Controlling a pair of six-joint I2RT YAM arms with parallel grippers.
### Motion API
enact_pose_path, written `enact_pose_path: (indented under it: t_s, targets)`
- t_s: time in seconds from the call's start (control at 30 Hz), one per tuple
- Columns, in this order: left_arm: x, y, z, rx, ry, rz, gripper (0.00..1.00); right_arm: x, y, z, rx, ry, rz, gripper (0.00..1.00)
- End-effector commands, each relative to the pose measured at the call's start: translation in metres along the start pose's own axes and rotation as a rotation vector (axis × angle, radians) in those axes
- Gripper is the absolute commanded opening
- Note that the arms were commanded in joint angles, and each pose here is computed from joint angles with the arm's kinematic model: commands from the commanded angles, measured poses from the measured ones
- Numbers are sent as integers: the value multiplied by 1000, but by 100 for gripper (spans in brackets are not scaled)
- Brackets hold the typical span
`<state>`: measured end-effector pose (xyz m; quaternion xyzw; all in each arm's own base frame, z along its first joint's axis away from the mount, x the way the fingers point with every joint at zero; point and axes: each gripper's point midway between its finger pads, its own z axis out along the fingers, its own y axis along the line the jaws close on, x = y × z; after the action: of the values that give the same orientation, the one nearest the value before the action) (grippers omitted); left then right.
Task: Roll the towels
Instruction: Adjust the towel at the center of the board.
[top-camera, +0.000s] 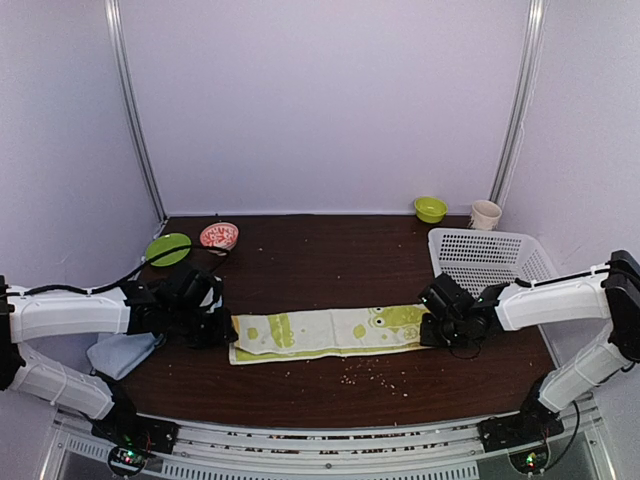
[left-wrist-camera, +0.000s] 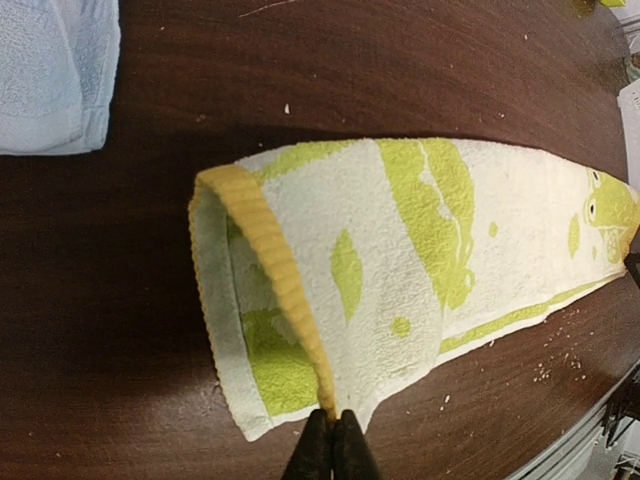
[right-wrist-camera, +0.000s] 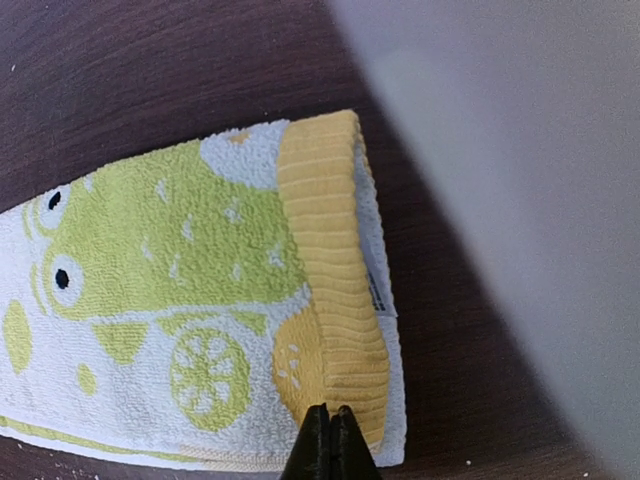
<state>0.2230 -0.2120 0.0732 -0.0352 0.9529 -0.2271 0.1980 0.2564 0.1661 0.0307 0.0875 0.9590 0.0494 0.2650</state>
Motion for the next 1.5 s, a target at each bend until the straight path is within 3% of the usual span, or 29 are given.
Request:
enact_pose_path:
  t_s: [0.0,0.6,0.77,0.87,1.2,1.47]
  targets:
    - [-4,-8,-3,35,-23,6,0,-5,-3,-9,4,-14,-8,0]
    - [-6,-16,-7,47,-27,22,0,-13,2,-27,-24,-16,-52,0]
    - [-5,-14,-5,40,-21,23,0,-2,1,-16,-30,14,-30,28]
    - [-5,-14,-4,38,-20,24,0,1,0,-9,-19,17,-14,32]
    - [0,-7,-5,28,-24,19,0,15,-1,10,10,65,-25,27]
    - [1,-6,-6,27,-26,18,0,20,-4,12,12,80,-25,7]
